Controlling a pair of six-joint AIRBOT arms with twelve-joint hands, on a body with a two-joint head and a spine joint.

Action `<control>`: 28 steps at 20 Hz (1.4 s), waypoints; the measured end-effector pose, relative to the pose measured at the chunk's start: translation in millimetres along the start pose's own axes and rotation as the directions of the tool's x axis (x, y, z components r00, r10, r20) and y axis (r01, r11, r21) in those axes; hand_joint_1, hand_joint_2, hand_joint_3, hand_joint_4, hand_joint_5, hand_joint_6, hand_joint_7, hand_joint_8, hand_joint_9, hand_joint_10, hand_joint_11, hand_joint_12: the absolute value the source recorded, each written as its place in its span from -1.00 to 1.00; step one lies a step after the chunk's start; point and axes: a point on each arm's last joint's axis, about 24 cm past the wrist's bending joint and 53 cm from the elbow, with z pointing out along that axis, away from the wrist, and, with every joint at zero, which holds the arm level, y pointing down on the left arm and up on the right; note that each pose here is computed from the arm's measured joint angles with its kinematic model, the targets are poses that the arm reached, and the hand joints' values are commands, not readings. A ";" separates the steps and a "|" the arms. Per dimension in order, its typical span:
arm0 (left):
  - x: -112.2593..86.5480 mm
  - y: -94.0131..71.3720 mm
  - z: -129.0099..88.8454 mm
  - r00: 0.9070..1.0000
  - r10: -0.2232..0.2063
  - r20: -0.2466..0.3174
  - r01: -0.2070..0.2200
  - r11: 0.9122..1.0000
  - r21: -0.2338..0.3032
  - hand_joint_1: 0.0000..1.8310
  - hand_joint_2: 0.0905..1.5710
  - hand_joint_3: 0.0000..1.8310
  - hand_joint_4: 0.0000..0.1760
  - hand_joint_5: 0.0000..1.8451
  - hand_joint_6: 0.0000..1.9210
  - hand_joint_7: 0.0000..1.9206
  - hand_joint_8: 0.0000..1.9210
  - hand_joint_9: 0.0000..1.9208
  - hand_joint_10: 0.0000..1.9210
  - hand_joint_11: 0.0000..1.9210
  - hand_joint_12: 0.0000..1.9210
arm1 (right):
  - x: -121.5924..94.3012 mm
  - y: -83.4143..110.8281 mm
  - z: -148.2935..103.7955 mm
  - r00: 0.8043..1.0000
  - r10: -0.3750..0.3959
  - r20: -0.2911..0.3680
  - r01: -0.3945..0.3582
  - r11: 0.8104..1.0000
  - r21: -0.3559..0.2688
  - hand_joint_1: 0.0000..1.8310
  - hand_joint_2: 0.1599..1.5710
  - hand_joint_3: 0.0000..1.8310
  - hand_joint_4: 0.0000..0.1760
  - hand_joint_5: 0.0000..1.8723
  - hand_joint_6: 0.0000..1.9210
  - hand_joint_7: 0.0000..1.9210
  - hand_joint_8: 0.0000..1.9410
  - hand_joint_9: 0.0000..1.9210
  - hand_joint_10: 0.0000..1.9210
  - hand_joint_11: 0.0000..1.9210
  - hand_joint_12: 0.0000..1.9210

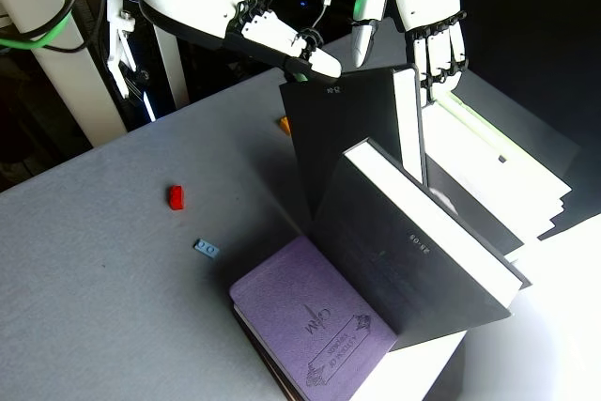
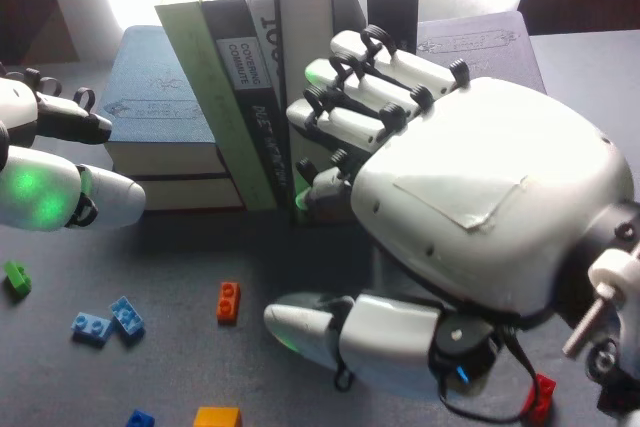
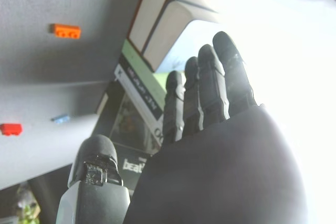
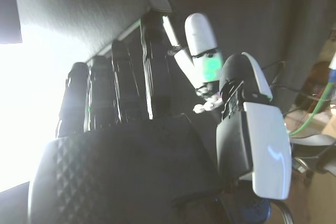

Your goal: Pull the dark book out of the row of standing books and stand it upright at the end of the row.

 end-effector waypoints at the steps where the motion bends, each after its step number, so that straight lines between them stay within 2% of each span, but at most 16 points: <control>1: 0.0 0.0 0.0 1.000 0.000 0.000 0.000 1.000 0.000 -1.00 0.51 -1.00 -0.58 -0.84 -1.00 -0.85 -1.00 -0.85 -1.00 -1.00 -0.45 | 2.0 1.9 -2.3 1.000 -0.004 -0.007 0.004 1.000 -0.001 -1.00 0.45 -1.00 -1.00 -0.12 -0.98 -0.77 -0.99 -1.00 -1.00 -1.00 -1.00; 3: 0.0 0.0 0.0 1.000 0.000 0.000 0.000 1.000 0.000 -1.00 0.51 -1.00 -0.53 -0.84 -1.00 -0.85 -1.00 -0.85 -1.00 -1.00 -0.44 | 12.0 6.8 -9.5 0.999 -0.025 -0.034 0.025 1.000 -0.008 -1.00 0.44 -1.00 -0.94 -0.13 -0.98 -0.77 -0.99 -1.00 -1.00 -1.00 -1.00; 5: 0.0 -0.2 0.0 1.000 0.000 0.000 0.000 1.000 0.001 -1.00 0.51 -1.00 -0.55 -0.83 -0.99 -0.85 -1.00 -0.85 -1.00 -1.00 -0.44 | 21.1 9.7 -14.4 0.997 -0.044 -0.058 0.043 0.999 -0.015 -1.00 0.45 -1.00 -1.00 -0.12 -0.98 -0.78 -1.00 -1.00 -1.00 -1.00 -1.00; 10: -0.1 -0.1 0.0 1.000 0.000 0.000 0.000 1.000 0.000 -1.00 0.50 -1.00 -0.60 -0.83 -1.00 -0.85 -1.00 -0.84 -1.00 -1.00 -0.43 | 44.7 11.1 -20.4 0.990 -0.057 -0.131 0.054 0.998 -0.029 -0.98 0.44 -1.00 -1.00 -0.11 -0.97 -0.77 -0.99 -0.99 -1.00 -1.00 -1.00; 13: -0.1 0.3 0.0 1.000 0.000 0.000 0.000 1.000 -0.001 -1.00 0.51 -1.00 -0.59 -0.82 -0.99 -0.84 -1.00 -0.85 -1.00 -1.00 -0.43 | 69.8 -10.0 -25.2 0.975 -0.005 -0.220 0.016 0.999 0.048 -0.98 0.44 -1.00 -1.00 -0.11 -0.97 -0.76 -0.99 -0.99 -1.00 -1.00 -1.00; 14: 0.0 0.2 0.0 1.000 -0.001 0.000 0.001 1.000 -0.001 -1.00 0.51 -1.00 -0.52 -0.82 -1.00 -0.85 -1.00 -0.85 -1.00 -1.00 -0.45 | 72.0 -14.4 -26.0 0.974 -0.002 -0.228 0.016 0.998 0.060 -1.00 0.45 -1.00 -1.00 -0.10 -0.97 -0.76 -0.99 -1.00 -1.00 -1.00 -1.00; 20: 0.0 0.1 0.0 1.000 -0.001 0.000 0.001 1.000 0.000 -1.00 0.51 -1.00 -0.55 -0.82 -1.00 -0.84 -1.00 -0.84 -1.00 -1.00 -0.41 | 65.2 -18.6 -25.7 0.978 -0.028 -0.206 0.042 0.997 0.064 -1.00 0.45 -1.00 -1.00 -0.10 -0.97 -0.75 -0.99 -0.99 -1.00 -1.00 -1.00; 22: -0.1 -0.3 0.0 1.000 -0.001 0.000 0.001 1.000 0.001 -1.00 0.51 -1.00 -0.60 -0.83 -1.00 -0.85 -1.00 -0.85 -1.00 -1.00 -0.42 | 70.4 -21.6 -26.9 0.975 -0.039 -0.218 0.055 0.996 0.066 -1.00 0.45 -1.00 -1.00 -0.10 -0.97 -0.74 -0.99 -0.99 -1.00 -1.00 -1.00; 24: -0.1 -0.1 0.0 1.000 0.000 0.000 0.000 1.000 0.000 -1.00 0.51 -1.00 -0.60 -0.82 -1.00 -0.86 -1.00 -0.86 -1.00 -1.00 -0.46 | 76.7 -24.2 -27.7 0.971 -0.040 -0.237 0.057 0.996 0.066 -0.99 0.45 -1.00 -1.00 -0.11 -0.98 -0.75 -0.99 -1.00 -1.00 -1.00 -1.00; 28: -0.1 -0.2 0.0 1.000 0.000 0.000 0.000 1.000 0.001 -1.00 0.53 -0.99 -0.55 -0.82 -1.00 -0.84 -1.00 -0.84 -0.99 -1.00 -0.43 | 80.3 -38.9 -20.0 0.969 -0.033 -0.247 0.054 0.995 0.080 -1.00 0.45 -1.00 -1.00 -0.12 -0.98 -0.77 -1.00 -1.00 -1.00 -1.00 -1.00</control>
